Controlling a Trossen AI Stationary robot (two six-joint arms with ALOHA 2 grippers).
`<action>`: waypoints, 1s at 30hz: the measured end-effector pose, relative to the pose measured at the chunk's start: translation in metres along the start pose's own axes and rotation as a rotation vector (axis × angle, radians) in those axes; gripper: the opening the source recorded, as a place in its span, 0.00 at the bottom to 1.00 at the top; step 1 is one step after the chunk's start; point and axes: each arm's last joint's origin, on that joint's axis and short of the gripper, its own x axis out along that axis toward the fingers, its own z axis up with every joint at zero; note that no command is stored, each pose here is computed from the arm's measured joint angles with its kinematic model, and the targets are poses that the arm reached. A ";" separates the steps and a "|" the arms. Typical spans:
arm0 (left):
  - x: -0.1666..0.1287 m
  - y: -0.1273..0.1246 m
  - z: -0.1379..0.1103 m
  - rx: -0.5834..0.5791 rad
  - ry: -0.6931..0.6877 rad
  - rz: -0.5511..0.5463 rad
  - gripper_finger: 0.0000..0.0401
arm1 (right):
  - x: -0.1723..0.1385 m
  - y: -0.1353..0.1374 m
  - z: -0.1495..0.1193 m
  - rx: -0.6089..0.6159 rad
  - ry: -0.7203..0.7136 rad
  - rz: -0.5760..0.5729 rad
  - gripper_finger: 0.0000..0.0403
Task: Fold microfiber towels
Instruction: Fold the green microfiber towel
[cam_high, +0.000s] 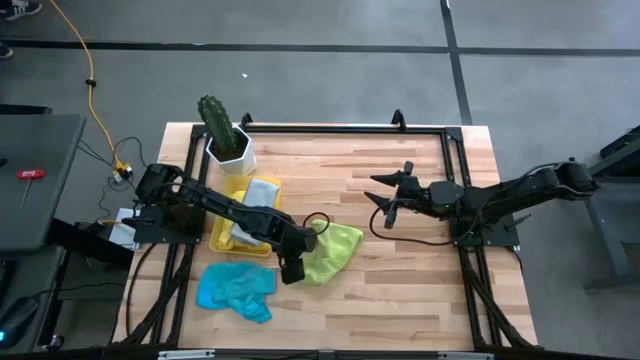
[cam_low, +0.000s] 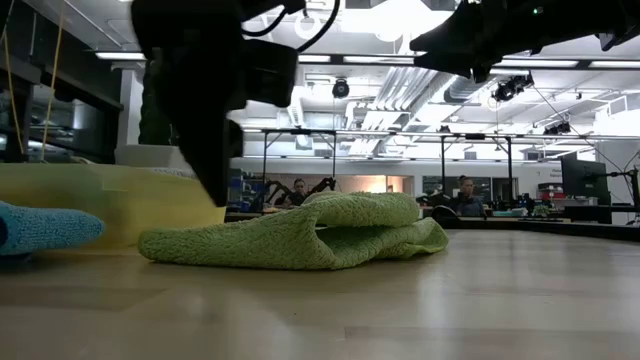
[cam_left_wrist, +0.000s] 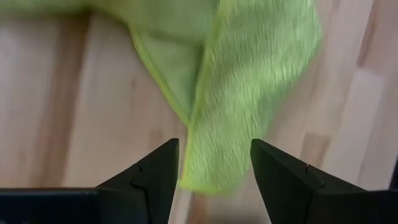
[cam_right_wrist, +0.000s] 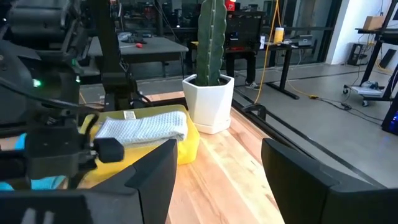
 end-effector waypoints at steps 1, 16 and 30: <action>0.000 -0.001 -0.003 -0.002 0.022 -0.002 0.48 | 0.000 0.000 0.000 -0.002 0.003 0.000 0.56; 0.027 -0.012 -0.017 0.026 0.082 0.085 0.47 | 0.000 0.000 0.000 0.023 -0.002 0.000 0.56; 0.028 -0.018 -0.022 0.118 0.083 0.116 0.15 | 0.000 0.000 0.000 0.023 -0.002 0.000 0.56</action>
